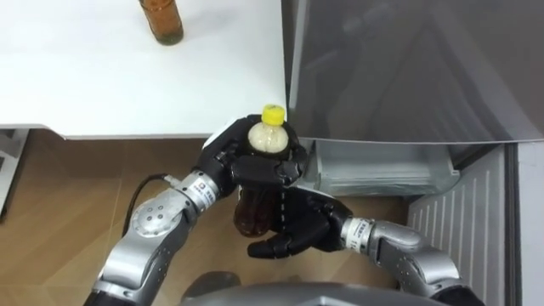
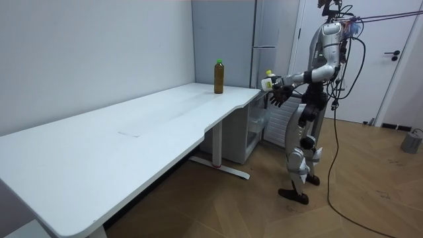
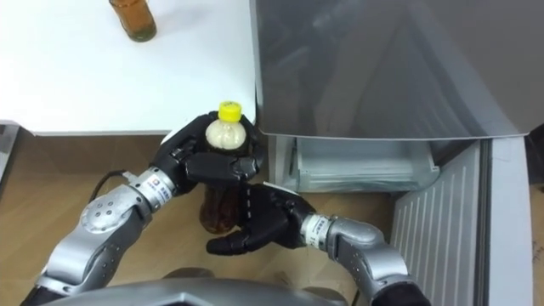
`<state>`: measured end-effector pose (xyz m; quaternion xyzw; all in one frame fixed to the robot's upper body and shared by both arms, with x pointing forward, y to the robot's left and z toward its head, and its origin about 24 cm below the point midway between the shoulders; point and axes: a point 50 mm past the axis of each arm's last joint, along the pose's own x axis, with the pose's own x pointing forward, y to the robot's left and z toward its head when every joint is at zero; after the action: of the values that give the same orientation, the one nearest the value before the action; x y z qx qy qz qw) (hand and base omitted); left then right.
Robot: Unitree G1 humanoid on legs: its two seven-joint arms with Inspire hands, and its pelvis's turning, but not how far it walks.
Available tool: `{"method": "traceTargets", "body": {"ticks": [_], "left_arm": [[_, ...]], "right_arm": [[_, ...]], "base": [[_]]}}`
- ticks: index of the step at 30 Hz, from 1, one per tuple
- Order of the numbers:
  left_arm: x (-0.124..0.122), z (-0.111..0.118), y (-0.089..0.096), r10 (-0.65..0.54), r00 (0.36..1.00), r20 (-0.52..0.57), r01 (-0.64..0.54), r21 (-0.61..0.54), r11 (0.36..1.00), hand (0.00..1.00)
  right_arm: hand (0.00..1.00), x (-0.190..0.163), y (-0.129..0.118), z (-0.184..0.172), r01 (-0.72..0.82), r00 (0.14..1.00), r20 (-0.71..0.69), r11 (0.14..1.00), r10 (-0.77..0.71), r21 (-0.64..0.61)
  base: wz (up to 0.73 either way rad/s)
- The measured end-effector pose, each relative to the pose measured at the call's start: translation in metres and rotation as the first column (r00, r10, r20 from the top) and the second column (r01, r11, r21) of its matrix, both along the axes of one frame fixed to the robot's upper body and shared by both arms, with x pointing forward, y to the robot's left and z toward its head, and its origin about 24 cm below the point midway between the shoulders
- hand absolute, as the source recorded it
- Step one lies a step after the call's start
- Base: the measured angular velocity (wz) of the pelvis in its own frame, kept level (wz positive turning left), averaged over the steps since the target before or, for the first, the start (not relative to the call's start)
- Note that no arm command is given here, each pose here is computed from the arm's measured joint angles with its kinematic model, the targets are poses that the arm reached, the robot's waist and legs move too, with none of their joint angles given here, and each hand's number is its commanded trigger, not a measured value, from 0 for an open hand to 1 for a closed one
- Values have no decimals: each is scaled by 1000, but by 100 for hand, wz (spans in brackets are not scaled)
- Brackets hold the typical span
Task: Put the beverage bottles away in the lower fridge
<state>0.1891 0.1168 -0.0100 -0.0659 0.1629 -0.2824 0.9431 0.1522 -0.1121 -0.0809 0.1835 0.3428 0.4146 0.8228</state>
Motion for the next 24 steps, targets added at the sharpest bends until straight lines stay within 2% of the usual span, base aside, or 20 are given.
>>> {"method": "traceTargets", "body": {"ticks": [4, 13, 19, 22, 23, 24], "left_arm": [[-3, 0, -8, -31, 999, -7, 31, -16, 999, 100], [-4, -1, -13, -54, 998, -10, 54, -21, 998, 100], [-3, 1, -13, -28, 999, -34, 24, -113, 993, 100], [-4, 1, -13, -35, 999, -37, 31, -123, 992, 100], [-5, 1, -14, -48, 998, -37, 43, -124, 991, 62], [-5, 1, -14, -51, 998, -38, 46, -125, 991, 51]], "right_arm": [[100, -3, -1, -3, 53, 998, -20, 998, -53, -30], [100, -6, 3, -5, 69, 997, -43, 997, -70, -35], [100, -6, 6, -5, 83, 995, -59, 997, -83, 0], [100, -8, 8, -5, 75, 995, -66, 997, -74, 14], [100, -9, 8, -5, 69, 995, -68, 998, -68, 12], [100, -9, 8, -5, 67, 995, -71, 998, -66, 13]], "base": [[0], [0], [0], [0], [0], [0]]}}
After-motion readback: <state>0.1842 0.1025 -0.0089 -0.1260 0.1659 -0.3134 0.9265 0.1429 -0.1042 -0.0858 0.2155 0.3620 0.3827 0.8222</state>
